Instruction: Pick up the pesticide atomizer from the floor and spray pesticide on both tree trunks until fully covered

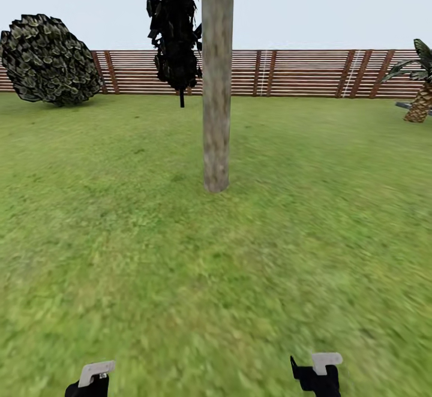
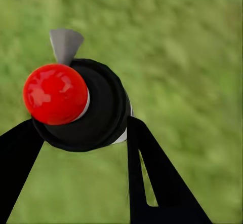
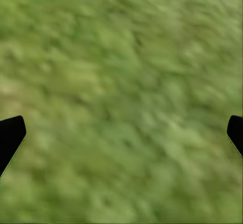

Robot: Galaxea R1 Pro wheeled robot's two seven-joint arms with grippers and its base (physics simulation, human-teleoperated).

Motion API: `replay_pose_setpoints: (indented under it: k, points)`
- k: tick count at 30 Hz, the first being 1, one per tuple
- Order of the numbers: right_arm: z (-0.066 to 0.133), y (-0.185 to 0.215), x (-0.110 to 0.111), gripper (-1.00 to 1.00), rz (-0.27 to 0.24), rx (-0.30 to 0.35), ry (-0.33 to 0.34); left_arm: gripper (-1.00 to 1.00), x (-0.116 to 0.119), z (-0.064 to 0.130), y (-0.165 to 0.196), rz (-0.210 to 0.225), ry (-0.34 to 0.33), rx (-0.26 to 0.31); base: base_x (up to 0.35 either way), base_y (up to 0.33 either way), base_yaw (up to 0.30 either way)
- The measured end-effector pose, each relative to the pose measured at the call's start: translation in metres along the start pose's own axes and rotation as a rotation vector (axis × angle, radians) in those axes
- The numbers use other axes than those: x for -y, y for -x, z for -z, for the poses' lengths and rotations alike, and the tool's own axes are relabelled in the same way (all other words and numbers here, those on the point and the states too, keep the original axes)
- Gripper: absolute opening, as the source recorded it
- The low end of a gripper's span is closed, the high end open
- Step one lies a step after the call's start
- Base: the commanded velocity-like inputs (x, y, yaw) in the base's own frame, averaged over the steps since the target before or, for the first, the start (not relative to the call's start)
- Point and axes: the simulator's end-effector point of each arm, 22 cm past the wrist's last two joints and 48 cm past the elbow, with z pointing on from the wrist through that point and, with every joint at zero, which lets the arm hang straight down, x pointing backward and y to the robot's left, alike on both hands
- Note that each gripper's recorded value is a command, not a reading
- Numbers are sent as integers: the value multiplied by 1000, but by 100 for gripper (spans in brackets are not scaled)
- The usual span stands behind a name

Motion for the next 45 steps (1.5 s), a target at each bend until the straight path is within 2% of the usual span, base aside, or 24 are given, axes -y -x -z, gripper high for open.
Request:
replay_pose_setpoints:
  k: [45]
  points:
    - [0, 0, -1, 100, -1, 0, 1, -100, 0, 0, 0, 0, 0, 0, 339, 0, 0]
